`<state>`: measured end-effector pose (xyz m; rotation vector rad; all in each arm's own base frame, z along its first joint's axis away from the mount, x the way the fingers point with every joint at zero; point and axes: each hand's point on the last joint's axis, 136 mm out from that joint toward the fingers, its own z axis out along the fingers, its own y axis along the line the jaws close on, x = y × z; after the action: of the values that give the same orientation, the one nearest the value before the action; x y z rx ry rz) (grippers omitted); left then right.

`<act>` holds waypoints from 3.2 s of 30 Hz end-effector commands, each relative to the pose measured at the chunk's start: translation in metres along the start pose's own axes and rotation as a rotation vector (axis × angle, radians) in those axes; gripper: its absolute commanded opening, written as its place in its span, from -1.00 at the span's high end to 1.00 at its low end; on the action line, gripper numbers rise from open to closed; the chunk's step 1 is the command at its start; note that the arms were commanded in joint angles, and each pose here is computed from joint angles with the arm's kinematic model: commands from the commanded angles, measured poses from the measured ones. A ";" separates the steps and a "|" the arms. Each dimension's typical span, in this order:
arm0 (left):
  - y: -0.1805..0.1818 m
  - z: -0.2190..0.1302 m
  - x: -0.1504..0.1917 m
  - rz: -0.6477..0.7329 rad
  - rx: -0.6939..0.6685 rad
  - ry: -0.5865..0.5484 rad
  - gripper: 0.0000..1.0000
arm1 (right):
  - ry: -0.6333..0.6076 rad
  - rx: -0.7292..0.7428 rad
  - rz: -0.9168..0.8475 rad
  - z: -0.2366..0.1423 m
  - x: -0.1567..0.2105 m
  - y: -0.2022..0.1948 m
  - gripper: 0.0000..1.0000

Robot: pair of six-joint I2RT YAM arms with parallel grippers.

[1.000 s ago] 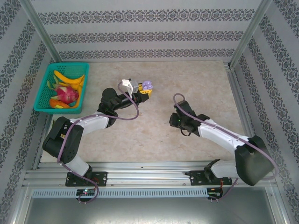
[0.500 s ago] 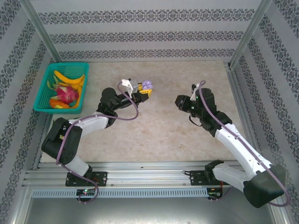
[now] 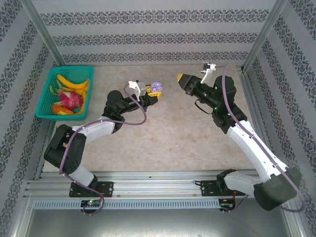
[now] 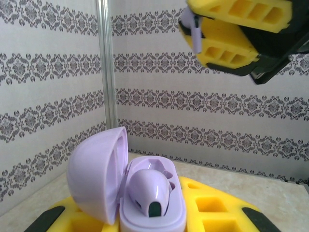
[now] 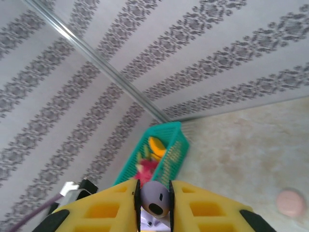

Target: Insert the wireless bluetooth earbuds into the charging case

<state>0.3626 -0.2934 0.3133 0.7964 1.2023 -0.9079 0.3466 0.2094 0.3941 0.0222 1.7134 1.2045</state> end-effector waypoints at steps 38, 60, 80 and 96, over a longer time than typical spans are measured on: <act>-0.006 0.019 -0.035 0.033 0.044 -0.095 1.00 | 0.084 -0.281 0.048 0.039 0.056 0.019 0.53; -0.008 0.018 -0.042 0.050 0.043 -0.099 1.00 | 0.191 -0.155 -0.031 0.045 0.082 -0.010 0.58; -0.014 0.014 -0.054 0.082 0.049 -0.105 1.00 | 0.268 0.017 -0.159 0.042 0.099 -0.036 0.55; -0.018 0.014 -0.053 0.082 0.058 -0.101 1.00 | 0.226 0.033 -0.137 0.041 0.081 -0.031 0.14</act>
<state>0.3710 -0.3074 0.3048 0.8048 1.2792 -0.9415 0.3510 0.2660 0.3271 -0.2473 1.8227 1.1190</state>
